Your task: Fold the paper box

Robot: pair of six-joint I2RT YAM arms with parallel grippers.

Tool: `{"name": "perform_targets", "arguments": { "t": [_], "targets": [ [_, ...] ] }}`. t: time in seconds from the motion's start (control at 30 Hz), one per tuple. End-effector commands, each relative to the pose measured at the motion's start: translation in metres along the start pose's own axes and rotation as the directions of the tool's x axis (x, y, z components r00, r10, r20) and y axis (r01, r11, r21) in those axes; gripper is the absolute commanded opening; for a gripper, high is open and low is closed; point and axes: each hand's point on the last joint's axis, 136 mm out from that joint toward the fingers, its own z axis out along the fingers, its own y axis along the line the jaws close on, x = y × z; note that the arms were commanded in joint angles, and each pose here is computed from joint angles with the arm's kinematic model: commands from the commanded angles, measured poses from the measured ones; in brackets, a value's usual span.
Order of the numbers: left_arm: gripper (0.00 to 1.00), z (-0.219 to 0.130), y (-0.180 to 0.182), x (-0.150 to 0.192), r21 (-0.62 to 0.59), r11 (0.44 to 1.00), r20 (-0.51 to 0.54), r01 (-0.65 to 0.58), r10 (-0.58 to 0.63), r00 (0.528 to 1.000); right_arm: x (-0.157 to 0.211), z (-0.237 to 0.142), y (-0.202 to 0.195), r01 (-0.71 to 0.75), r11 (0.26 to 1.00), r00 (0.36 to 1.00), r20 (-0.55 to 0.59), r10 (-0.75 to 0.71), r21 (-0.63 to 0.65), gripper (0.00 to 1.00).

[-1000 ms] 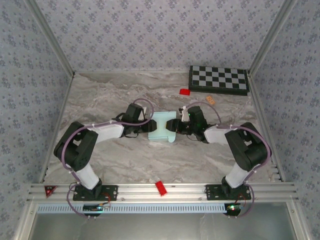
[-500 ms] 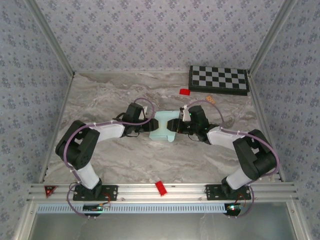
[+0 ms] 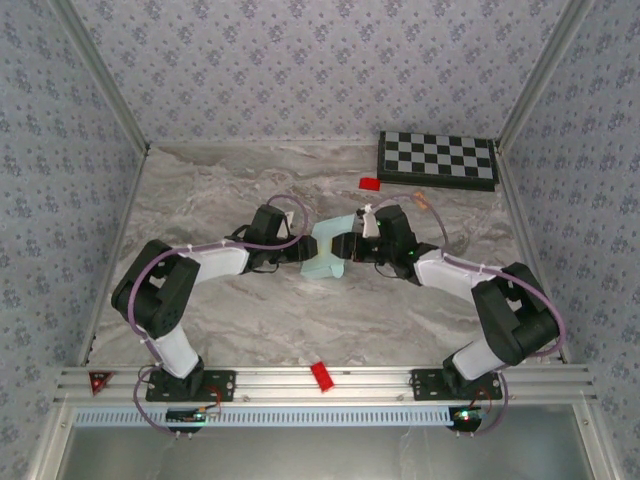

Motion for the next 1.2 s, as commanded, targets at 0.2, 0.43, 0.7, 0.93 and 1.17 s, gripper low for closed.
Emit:
{"name": "perform_targets", "arguments": {
  "t": [0.2, 0.43, 0.7, 0.93, 1.17],
  "targets": [
    [0.62, 0.004, -0.003, 0.001, 0.013, 1.0, -0.015, 0.009, -0.008, 1.0, -0.012, 0.009, 0.034, 0.068, 0.995, 0.998, -0.005, -0.069, -0.076, 0.5],
    [0.62, 0.0, 0.007, -0.007, -0.049, 0.998, 0.012, 0.025, -0.025, 1.0, -0.014, 0.016, 0.039, 0.072, 0.994, 0.997, -0.021, -0.074, -0.083, 0.5],
    [0.63, -0.016, 0.019, -0.018, -0.146, 0.989, 0.065, 0.035, -0.025, 0.998, -0.03, 0.012, 0.054, 0.127, 0.99, 0.992, -0.008, -0.128, -0.061, 0.5],
    [0.63, -0.026, 0.013, -0.025, -0.149, 0.989, 0.078, 0.013, -0.001, 0.997, -0.049, -0.01, 0.042, 0.159, 0.983, 0.986, 0.038, -0.163, 0.093, 0.51],
    [0.63, -0.035, 0.004, -0.029, -0.131, 0.991, 0.09, -0.004, 0.016, 0.996, -0.043, -0.021, 0.009, 0.071, 0.981, 0.996, 0.048, -0.081, 0.181, 0.5]
  ]
}}
